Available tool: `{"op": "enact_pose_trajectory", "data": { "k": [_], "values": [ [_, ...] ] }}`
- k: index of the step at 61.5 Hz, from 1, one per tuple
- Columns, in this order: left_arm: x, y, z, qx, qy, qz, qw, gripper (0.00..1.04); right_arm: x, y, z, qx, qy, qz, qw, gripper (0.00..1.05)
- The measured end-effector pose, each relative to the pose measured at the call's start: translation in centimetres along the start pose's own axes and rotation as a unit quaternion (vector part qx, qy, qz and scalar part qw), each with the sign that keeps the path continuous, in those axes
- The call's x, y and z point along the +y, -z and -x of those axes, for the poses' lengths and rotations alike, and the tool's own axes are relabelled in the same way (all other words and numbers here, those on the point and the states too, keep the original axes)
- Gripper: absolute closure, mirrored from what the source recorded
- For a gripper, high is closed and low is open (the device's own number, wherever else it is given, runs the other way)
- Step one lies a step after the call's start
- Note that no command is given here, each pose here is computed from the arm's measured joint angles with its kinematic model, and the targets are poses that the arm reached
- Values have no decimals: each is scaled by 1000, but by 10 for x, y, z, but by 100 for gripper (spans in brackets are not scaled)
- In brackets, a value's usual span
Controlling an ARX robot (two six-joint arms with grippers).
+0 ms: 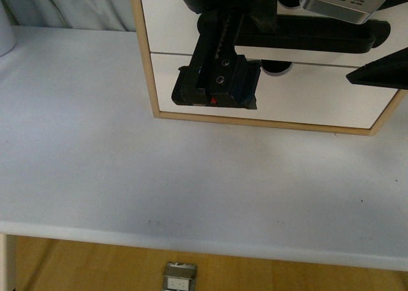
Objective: Pull drawer
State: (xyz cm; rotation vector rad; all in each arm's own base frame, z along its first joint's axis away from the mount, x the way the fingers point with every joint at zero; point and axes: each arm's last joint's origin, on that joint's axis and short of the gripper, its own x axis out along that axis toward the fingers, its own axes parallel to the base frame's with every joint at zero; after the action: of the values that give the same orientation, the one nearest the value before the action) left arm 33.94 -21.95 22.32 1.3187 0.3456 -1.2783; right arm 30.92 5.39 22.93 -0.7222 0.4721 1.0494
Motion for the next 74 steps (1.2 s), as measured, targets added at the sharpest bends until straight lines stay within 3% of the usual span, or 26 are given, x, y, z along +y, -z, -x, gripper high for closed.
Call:
{"op": "enact_pose_trajectory", "data": {
  "k": [74],
  "values": [
    [-9, 4, -9, 19, 8, -14, 1000, 6, -3, 16, -28, 10, -24, -29, 999, 9]
  ]
}}
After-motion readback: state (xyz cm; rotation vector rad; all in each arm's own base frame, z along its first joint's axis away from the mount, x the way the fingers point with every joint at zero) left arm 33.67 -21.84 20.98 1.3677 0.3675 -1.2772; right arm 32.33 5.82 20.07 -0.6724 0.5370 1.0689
